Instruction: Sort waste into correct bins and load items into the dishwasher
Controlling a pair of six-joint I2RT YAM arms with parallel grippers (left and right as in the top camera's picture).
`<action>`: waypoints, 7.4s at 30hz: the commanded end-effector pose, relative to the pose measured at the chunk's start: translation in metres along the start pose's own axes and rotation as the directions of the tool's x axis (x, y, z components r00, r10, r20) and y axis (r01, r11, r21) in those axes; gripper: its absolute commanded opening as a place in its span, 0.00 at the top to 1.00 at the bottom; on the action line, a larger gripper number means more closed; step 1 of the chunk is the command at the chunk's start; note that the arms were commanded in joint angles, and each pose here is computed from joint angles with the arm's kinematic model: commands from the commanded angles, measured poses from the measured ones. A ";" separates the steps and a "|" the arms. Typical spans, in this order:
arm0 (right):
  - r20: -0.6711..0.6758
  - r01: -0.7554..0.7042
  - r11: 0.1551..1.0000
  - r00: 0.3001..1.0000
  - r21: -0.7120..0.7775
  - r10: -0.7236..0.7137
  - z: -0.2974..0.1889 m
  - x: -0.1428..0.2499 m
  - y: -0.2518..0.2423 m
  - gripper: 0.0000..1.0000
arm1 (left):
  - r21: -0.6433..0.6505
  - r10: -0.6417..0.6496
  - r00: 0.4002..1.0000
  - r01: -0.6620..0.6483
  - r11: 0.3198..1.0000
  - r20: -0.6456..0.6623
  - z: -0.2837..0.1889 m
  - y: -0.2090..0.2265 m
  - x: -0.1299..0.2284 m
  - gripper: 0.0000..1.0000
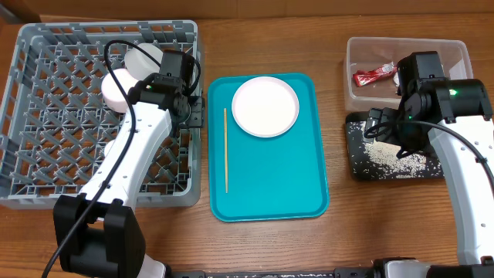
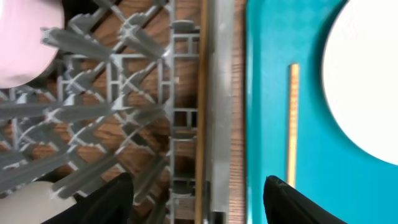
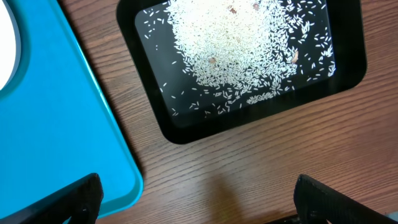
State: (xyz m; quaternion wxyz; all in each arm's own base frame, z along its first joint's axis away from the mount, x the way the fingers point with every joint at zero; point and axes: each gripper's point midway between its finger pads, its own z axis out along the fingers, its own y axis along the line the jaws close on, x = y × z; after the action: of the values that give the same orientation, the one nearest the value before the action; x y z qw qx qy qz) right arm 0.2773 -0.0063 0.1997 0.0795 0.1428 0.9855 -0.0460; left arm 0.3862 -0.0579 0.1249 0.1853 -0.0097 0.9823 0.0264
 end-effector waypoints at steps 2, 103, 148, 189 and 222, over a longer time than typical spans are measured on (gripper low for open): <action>0.037 -0.012 1.000 0.999 -0.008 0.012 -0.009 -0.006 -0.001 0.00 | 0.237 0.040 0.997 -0.054 0.970 0.062 -0.034 -0.064 -0.013 0.33; 0.039 -0.013 1.000 0.999 -0.008 0.013 -0.009 -0.007 -0.001 0.00 | 0.264 0.264 0.956 -0.289 0.920 0.125 -0.043 -0.116 -0.027 0.35; 0.034 -0.013 1.000 0.999 -0.007 0.013 -0.009 -0.005 -0.001 0.00 | 0.597 0.140 0.988 -0.155 0.787 0.072 -0.094 -0.198 -0.036 0.96; 0.037 -0.013 1.000 0.999 -0.008 0.014 -0.009 -0.006 -0.001 0.00 | 0.577 -0.272 0.954 0.294 0.761 -0.127 -0.032 0.036 -0.076 0.74; -0.084 0.106 0.948 0.987 -0.301 -0.138 0.073 0.010 0.063 0.00 | 0.023 -0.268 0.887 0.298 0.954 -0.377 -0.074 0.094 0.108 0.07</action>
State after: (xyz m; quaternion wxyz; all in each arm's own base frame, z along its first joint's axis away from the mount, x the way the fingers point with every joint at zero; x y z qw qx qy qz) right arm 0.3068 0.0521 0.1310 0.0528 0.0634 0.9902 0.1126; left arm 0.2730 0.0416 0.1608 -0.0084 -0.1685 0.9854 -0.0211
